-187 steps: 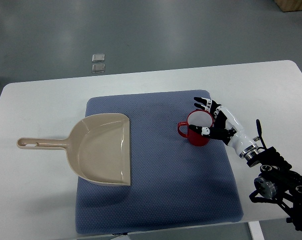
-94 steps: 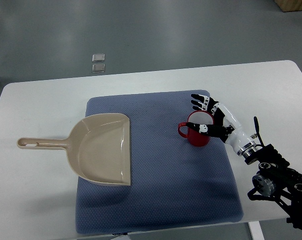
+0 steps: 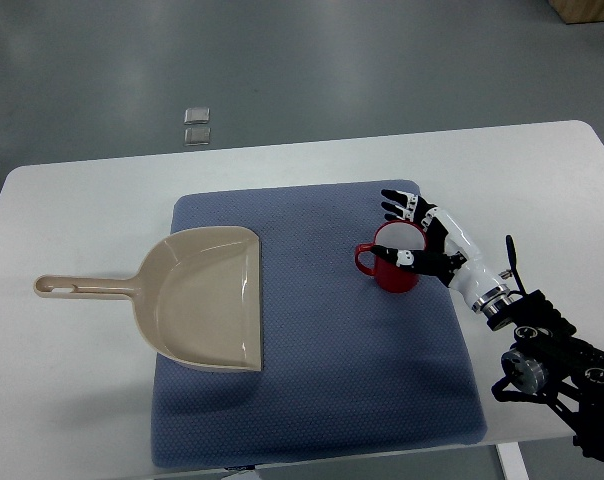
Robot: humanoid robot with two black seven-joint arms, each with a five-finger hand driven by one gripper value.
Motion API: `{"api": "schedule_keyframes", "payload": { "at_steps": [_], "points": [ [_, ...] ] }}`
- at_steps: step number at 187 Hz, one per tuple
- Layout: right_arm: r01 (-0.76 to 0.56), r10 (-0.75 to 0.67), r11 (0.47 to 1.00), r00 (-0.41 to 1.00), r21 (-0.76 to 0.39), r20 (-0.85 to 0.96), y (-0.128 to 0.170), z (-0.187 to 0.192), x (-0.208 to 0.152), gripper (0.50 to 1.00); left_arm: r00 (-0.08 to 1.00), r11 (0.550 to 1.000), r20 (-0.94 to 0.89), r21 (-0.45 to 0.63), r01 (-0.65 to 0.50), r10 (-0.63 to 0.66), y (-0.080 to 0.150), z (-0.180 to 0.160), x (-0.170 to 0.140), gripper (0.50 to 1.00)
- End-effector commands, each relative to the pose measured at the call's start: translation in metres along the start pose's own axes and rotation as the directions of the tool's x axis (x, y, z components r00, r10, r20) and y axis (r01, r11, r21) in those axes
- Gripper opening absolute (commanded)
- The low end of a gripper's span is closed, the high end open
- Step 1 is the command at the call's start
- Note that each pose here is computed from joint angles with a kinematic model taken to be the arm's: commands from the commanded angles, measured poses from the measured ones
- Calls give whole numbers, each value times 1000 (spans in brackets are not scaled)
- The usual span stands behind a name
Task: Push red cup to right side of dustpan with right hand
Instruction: 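Wrap the right hand fingers around the red mug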
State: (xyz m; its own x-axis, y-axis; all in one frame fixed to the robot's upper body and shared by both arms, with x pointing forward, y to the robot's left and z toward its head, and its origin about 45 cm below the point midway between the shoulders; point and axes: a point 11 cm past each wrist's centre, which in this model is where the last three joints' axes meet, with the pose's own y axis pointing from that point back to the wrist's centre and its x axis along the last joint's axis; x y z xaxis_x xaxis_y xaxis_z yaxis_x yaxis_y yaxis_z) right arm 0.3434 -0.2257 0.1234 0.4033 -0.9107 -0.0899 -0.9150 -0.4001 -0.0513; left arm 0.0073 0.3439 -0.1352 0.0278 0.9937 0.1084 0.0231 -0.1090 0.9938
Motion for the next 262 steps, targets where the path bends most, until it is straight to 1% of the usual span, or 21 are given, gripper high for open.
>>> {"api": "schedule_keyframes", "payload": {
  "at_steps": [1, 29, 47, 98, 172, 188, 262],
  "points": [
    [-28, 28, 999, 1000, 23, 7, -3, -7, 7, 926, 1000, 1000, 0, 0, 1, -1, 0, 0, 0, 1000],
    [-60, 61, 998, 998, 24, -25, -3, -8, 16, 926, 1000, 1000, 0, 0, -1, 1, 0, 0, 0, 1000],
    [-58, 59, 998, 998, 20, -31, -2, -6, 16, 926, 1000, 1000, 0, 0, -1, 1, 0, 0, 0, 1000],
    [-26, 26, 1000, 998, -1, -58, 2, 0, 10, 926, 1000, 1000, 0, 0, -1, 1, 0, 0, 0, 1000],
    [16, -15, 1000, 998, 9, -65, 2, -5, 4, 926, 1000, 1000, -2, 0, -1, 1, 0, 0, 0, 1000],
    [45, -45, 999, 993, 0, -105, 3, -3, 0, 926, 1000, 1000, 0, 0, -1, 1, 0, 0, 0, 1000],
    [40, -41, 999, 990, -13, -133, 5, 1, 3, 926, 1000, 1000, 0, 0, 1, -1, 0, 0, 0, 1000]
  ]
}}
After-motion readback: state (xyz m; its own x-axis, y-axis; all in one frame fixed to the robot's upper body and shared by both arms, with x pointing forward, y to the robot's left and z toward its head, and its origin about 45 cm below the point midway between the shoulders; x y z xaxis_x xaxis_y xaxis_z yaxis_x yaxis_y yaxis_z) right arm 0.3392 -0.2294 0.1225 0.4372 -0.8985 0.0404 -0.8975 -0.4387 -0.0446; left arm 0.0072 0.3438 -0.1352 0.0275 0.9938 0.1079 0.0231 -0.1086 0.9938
